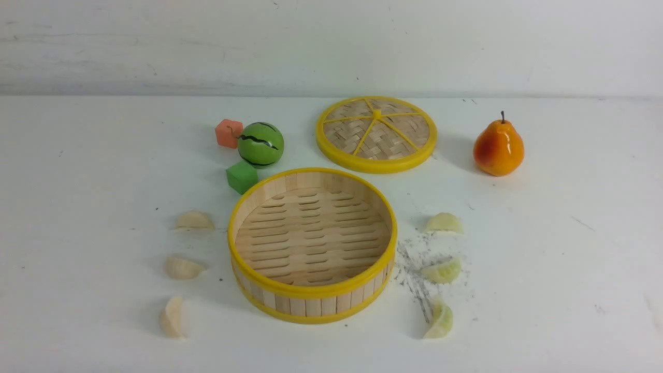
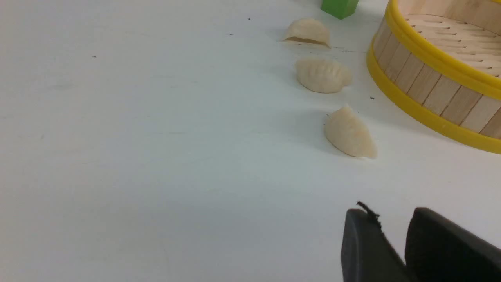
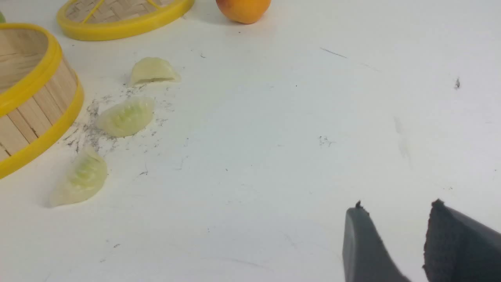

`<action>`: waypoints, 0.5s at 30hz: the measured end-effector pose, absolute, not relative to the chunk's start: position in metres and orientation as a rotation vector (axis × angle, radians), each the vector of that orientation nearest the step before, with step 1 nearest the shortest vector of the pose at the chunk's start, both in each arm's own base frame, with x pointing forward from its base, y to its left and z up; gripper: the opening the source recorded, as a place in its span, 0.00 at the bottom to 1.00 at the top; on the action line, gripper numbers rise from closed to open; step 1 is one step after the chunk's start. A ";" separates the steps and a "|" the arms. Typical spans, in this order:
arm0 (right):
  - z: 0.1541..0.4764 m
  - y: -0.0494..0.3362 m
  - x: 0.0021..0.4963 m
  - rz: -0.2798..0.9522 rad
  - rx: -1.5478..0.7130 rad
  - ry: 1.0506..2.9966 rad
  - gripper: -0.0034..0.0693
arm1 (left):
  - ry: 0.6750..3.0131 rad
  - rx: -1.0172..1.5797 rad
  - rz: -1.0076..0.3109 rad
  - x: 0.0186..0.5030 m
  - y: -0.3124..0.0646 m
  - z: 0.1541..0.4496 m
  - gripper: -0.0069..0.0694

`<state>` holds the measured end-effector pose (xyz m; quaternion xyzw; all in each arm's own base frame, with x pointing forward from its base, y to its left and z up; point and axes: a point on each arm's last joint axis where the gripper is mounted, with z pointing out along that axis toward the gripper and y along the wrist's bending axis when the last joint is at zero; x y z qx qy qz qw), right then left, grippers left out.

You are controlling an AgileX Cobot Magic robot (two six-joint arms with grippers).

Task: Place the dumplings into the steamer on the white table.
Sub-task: 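Reach for and grasp a dumpling on the table with the left gripper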

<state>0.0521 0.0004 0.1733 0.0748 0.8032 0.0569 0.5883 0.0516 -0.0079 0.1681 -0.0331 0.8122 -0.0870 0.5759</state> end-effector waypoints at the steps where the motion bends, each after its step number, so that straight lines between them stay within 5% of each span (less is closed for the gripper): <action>1: 0.173 0.000 0.052 0.132 0.174 1.871 0.38 | 1.902 -0.078 -0.204 0.052 -0.008 0.168 0.31; 15: 0.173 0.000 0.052 0.132 0.174 1.871 0.38 | 1.902 -0.078 -0.204 0.052 -0.008 0.168 0.32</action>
